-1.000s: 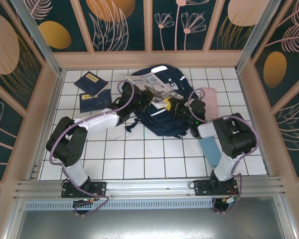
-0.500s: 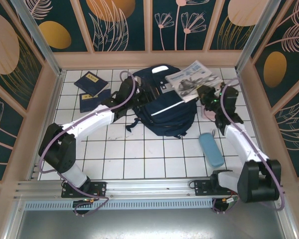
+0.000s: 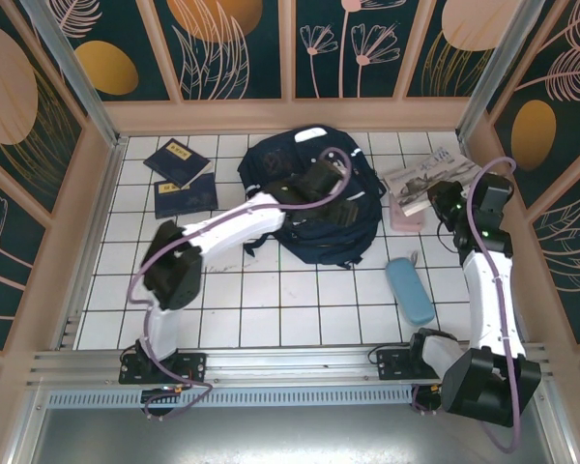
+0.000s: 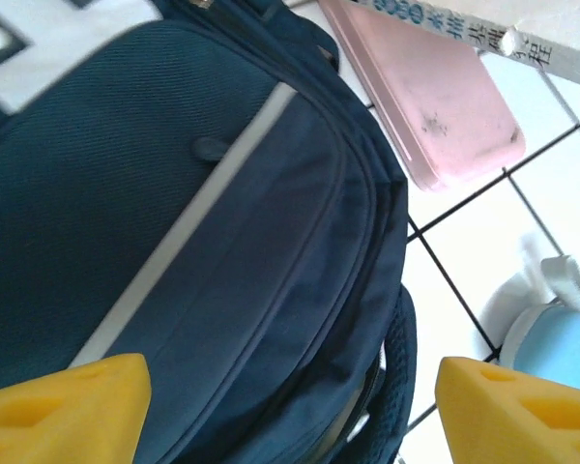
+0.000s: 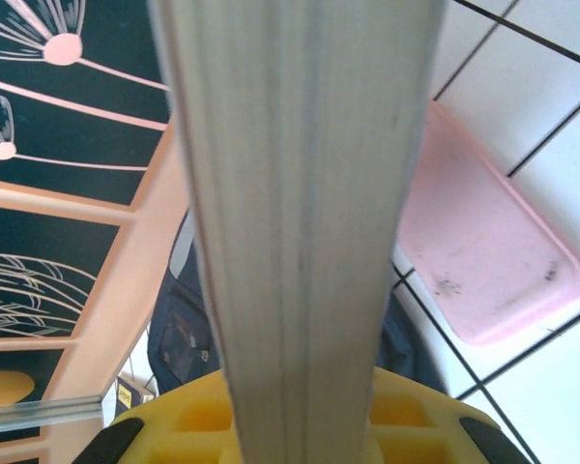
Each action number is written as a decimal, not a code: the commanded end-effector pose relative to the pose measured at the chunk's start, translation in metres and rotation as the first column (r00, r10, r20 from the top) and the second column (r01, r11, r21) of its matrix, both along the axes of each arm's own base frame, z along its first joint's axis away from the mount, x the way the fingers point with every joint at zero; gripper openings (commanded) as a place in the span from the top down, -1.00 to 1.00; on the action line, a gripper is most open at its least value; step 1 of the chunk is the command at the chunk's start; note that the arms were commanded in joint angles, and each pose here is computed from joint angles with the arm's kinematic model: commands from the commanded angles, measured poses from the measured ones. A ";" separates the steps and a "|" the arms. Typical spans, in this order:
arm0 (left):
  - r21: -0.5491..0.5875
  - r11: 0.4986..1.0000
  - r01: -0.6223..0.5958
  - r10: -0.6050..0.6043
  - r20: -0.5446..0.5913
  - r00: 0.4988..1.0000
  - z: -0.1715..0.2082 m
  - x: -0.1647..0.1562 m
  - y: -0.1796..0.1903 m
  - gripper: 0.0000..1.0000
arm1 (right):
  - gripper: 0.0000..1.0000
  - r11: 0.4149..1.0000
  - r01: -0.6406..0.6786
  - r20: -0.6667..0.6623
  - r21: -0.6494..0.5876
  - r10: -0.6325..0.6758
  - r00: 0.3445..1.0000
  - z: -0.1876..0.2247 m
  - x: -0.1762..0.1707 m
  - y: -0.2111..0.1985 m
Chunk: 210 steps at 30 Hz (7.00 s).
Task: Pack the student bag
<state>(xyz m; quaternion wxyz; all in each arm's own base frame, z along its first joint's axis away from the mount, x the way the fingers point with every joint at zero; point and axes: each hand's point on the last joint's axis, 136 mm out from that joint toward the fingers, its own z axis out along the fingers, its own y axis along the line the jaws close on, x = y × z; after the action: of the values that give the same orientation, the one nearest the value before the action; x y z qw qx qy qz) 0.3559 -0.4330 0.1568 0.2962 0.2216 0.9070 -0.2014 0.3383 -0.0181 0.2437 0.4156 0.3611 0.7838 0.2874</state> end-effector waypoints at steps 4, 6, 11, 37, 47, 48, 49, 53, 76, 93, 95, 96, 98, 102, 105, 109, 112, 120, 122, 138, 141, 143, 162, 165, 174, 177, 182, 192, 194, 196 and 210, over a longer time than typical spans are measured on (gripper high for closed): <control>0.236 0.967 0.094 -0.098 0.002 0.995 -0.037 0.002 -0.005 -0.46 | 1.00 0.999 -0.045 0.163 -0.025 0.049 0.985 0.040 -0.012 0.002; 0.268 0.958 0.099 -0.106 0.013 0.994 -0.044 0.007 -0.007 -0.42 | 1.00 0.999 -0.045 0.160 -0.022 0.048 0.986 0.039 -0.016 0.001; 0.369 0.920 0.134 -0.146 0.006 0.989 -0.071 0.015 -0.004 -0.35 | 0.99 0.999 -0.046 0.146 -0.019 0.048 0.988 0.034 -0.021 0.000; 0.446 0.889 -0.101 -0.049 0.314 0.948 -0.029 0.066 0.013 0.76 | 0.98 0.999 -0.030 0.147 -0.042 0.035 0.988 0.039 -0.030 -0.001; 0.319 0.911 -0.260 0.051 0.538 0.841 0.071 0.082 0.042 0.92 | 0.98 0.990 -0.076 0.152 -0.117 0.094 0.984 0.052 -0.042 0.006; 0.307 0.912 -0.272 0.064 0.549 0.834 0.077 0.083 0.045 0.93 | 0.98 0.989 -0.093 0.160 -0.119 0.112 0.981 0.054 -0.043 0.009; 0.290 0.914 -0.285 0.078 0.561 0.824 0.084 0.084 0.047 0.93 | 0.98 0.986 -0.122 0.175 -0.116 0.141 0.974 0.057 -0.045 0.014; 0.230 0.919 -0.319 0.125 0.599 0.791 0.106 0.089 0.050 0.94 | 0.98 0.960 -0.267 0.270 -0.085 0.280 0.921 0.077 -0.052 0.042; 0.098 0.938 -0.332 0.196 0.638 0.745 0.154 0.090 0.050 0.96 | 0.97 0.844 -0.492 0.359 0.215 0.400 0.843 0.037 -0.040 0.145; 0.057 0.949 -0.309 0.204 0.636 0.744 0.175 0.079 0.056 0.96 | 0.97 0.834 -0.513 0.548 0.205 0.336 0.766 0.054 -0.004 0.172; 0.052 0.952 -0.302 0.203 0.633 0.747 0.176 0.078 0.055 0.96 | 0.97 0.838 -0.509 0.545 0.195 0.339 0.767 0.050 0.001 0.179; 0.047 0.954 -0.296 0.202 0.630 0.750 0.177 0.078 0.054 0.96 | 0.97 0.845 -0.502 0.539 0.185 0.340 0.770 0.047 0.004 0.183; 0.037 0.956 -0.290 0.204 0.629 0.750 0.179 0.077 0.053 0.96 | 0.97 0.861 -0.479 0.519 0.171 0.334 0.787 0.038 0.013 0.190; 0.024 0.957 -0.288 0.210 0.629 0.749 0.183 0.077 0.053 0.96 | 0.98 0.882 -0.427 0.472 0.197 0.296 0.830 0.013 0.034 0.197; 0.021 0.957 -0.289 0.213 0.626 0.750 0.182 0.076 0.053 0.97 | 0.98 0.898 -0.389 0.458 0.206 0.262 0.849 -0.001 0.049 0.200; 0.022 0.956 -0.291 0.214 0.624 0.751 0.182 0.075 0.055 0.97 | 0.98 0.906 -0.367 0.464 0.209 0.239 0.853 -0.009 0.073 0.209; 0.025 0.954 -0.298 0.217 0.625 0.750 0.182 0.074 0.059 0.97 | 0.97 0.899 -0.376 0.468 0.225 0.239 0.851 -0.014 0.093 0.219; 0.003 0.965 -0.262 0.203 0.623 0.756 0.186 0.064 0.062 0.97 | 0.95 0.865 -0.398 0.456 0.305 0.235 0.859 -0.028 0.130 0.244; -0.004 0.969 -0.249 0.198 0.618 0.760 0.185 0.062 0.061 0.96 | 0.94 0.868 -0.379 0.439 0.320 0.218 0.872 -0.035 0.135 0.247; -0.008 0.967 -0.253 0.205 0.610 0.766 0.180 0.058 0.065 0.96 | 0.88 0.835 -0.498 0.667 0.237 0.233 0.708 -0.004 0.116 0.260; -0.004 0.966 -0.260 0.209 0.611 0.764 0.180 0.058 0.067 0.96 | 0.85 0.823 -0.531 0.698 0.200 0.260 0.667 0.009 0.110 0.263; -0.001 0.964 -0.264 0.209 0.612 0.762 0.180 0.059 0.068 0.96 | 0.85 0.812 -0.558 0.722 0.173 0.280 0.633 0.020 0.103 0.266; 0.017 0.960 -0.281 0.211 0.618 0.757 0.175 0.060 0.072 0.97 | 0.74 0.892 -0.328 0.287 0.310 0.241 0.927 -0.089 0.124 0.247; 0.033 0.957 -0.288 0.206 0.623 0.755 0.171 0.061 0.073 0.98 | 0.43 0.898 -0.330 0.235 0.292 0.267 0.935 -0.090 0.126 0.250; 0.030 0.934 -0.355 0.265 0.609 0.747 0.158 0.067 0.096 0.97 | -0.48 0.916 -0.258 0.074 0.308 0.248 0.966 -0.078 0.083 0.212; 0.013 0.927 -0.374 0.291 0.602 0.744 0.156 0.069 0.105 0.97 | -0.53 0.914 -0.245 -0.039 0.323 0.272 0.962 -0.085 0.058 0.201; 0.000 0.914 -0.405 0.324 0.603 0.729 0.156 0.069 0.121 0.98 | -0.53 0.916 -0.282 -0.071 0.287 0.314 0.947 -0.086 0.013 0.190; -0.035 0.940 -0.339 0.299 0.560 0.773 0.150 0.042 0.133 0.84 | -0.53 0.983 -0.185 -0.059 0.005 0.185 0.981 -0.071 -0.017 0.133; -0.031 0.959 -0.281 0.256 0.513 0.819 0.135 0.034 0.126 0.61 | -0.52 0.983 -0.183 -0.051 -0.018 0.182 0.982 -0.064 -0.014 0.131; -0.046 0.966 -0.255 0.247 0.460 0.853 0.120 0.025 0.123 0.18 | -0.52 0.982 -0.183 -0.036 -0.038 0.182 0.983 -0.057 -0.011 0.130; -0.152 0.765 -0.625 0.643 0.206 0.737 0.052 0.054 0.271 -0.96 | -0.52 0.942 -0.329 -0.037 -0.060 0.327 0.944 -0.053 0.010 0.167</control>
<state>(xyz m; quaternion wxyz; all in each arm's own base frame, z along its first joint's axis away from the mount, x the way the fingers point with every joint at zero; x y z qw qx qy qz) 0.3935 -0.2091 0.2229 0.4732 0.0081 0.8760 -0.0933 0.3419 0.1294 0.1834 0.3663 0.2480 0.8441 0.3030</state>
